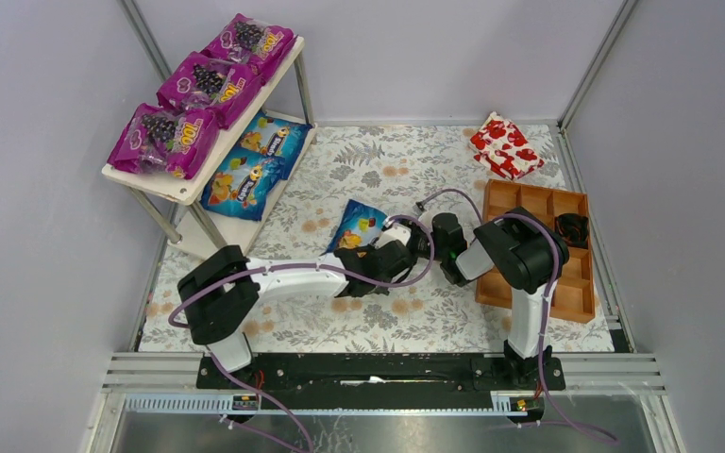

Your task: Place and organize the candy bags onto the shelf

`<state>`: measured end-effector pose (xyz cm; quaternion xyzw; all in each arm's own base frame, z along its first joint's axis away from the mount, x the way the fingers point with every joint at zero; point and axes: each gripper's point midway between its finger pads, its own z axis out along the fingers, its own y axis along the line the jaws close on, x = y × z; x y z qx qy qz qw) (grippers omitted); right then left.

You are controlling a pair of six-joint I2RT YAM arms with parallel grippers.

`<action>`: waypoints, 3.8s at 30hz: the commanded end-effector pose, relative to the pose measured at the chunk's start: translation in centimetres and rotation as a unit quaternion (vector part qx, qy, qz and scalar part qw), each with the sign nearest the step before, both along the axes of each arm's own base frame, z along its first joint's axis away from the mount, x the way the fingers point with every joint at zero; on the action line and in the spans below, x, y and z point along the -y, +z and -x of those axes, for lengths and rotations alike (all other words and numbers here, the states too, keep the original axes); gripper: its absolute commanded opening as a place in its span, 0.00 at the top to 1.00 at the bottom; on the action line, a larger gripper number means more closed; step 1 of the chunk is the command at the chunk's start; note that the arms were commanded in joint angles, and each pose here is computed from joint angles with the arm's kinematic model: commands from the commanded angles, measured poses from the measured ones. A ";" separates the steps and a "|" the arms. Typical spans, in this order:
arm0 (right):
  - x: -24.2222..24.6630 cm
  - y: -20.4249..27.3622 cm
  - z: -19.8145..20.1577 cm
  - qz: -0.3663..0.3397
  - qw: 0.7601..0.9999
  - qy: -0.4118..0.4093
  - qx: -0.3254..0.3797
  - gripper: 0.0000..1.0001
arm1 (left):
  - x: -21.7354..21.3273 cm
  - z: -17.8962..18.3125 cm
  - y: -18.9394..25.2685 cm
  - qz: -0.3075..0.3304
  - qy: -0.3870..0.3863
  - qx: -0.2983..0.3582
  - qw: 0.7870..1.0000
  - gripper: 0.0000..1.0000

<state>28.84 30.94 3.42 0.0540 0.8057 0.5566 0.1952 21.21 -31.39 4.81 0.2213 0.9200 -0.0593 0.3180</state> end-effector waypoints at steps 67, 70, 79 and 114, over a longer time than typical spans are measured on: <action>-35.0 24.6 -6.7 -0.118 0.869 0.071 0.476 1.00 | -15.1 3.2 37.5 0.365 -0.008 0.390 0.845 0.15; -35.8 23.5 -7.1 -0.116 0.877 0.049 0.465 1.00 | -15.0 2.8 37.5 0.368 -0.007 0.390 0.844 0.15; -37.7 19.3 -5.3 -0.122 0.897 0.068 0.420 1.00 | -14.7 1.3 37.0 0.378 -0.007 0.379 0.845 0.15; -33.9 16.2 0.0 -0.018 0.963 0.119 0.241 0.37 | -14.7 -1.1 35.2 0.346 0.017 0.373 0.861 0.17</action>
